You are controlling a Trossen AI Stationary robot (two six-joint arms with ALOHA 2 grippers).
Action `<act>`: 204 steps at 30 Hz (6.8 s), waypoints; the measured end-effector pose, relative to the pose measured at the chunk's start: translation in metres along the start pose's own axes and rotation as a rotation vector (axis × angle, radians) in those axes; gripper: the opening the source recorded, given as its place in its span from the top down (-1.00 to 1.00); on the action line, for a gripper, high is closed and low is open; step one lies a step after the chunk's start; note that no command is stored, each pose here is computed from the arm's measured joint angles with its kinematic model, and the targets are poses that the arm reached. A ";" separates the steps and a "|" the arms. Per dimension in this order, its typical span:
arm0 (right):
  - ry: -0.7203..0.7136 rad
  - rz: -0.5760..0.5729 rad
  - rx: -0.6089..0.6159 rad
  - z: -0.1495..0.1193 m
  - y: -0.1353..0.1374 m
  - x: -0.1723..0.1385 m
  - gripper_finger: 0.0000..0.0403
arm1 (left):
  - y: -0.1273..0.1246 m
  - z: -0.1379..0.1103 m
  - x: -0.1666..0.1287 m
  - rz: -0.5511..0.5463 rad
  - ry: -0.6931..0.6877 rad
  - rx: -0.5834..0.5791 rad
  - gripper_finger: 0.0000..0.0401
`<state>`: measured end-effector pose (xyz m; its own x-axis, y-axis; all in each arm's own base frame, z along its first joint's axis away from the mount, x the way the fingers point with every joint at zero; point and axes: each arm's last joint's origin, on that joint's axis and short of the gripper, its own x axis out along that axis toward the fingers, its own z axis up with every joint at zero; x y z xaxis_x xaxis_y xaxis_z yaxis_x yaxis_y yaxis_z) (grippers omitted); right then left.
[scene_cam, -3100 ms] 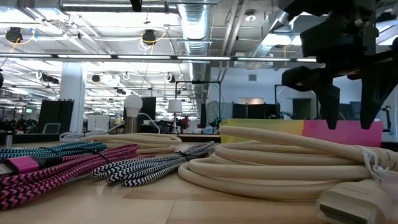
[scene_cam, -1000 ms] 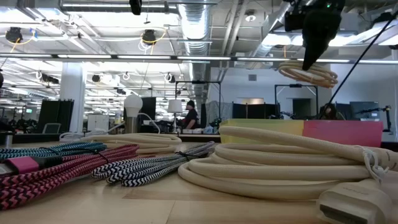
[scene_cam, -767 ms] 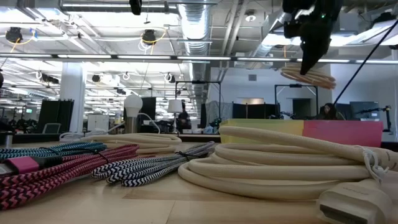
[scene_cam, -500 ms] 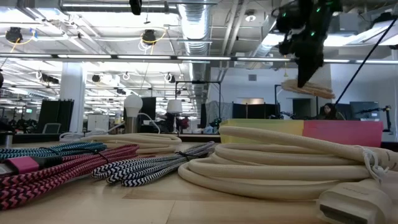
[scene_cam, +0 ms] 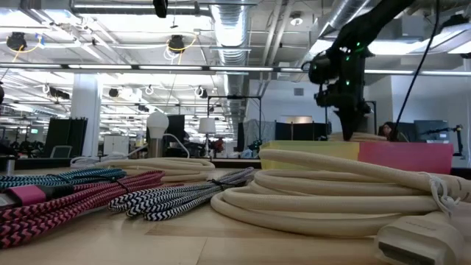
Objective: Pick & Place USB Port
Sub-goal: Put the white HDMI cable into the red bin, then put the white charger cable into the yellow bin
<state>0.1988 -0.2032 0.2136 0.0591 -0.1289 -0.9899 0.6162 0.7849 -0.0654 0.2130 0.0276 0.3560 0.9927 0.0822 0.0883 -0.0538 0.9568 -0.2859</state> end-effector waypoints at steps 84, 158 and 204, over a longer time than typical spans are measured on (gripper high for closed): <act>-0.905 0.392 -0.206 -0.120 0.110 -0.187 0.41 | -0.052 -0.018 -0.005 -0.016 0.035 -0.051 0.97; -0.847 0.149 -0.125 -0.124 0.102 -0.177 0.41 | -0.122 -0.204 0.121 0.503 0.936 -0.681 0.92; -0.856 0.149 -0.130 -0.123 0.102 -0.178 0.41 | -0.095 -0.254 0.127 0.537 0.896 -0.616 0.01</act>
<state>0.1542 -0.0255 0.3672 0.7327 -0.3891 -0.5583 0.4642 0.8857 -0.0081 0.3712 -0.1237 0.1517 0.5953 -0.0280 -0.8030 -0.6632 0.5471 -0.5107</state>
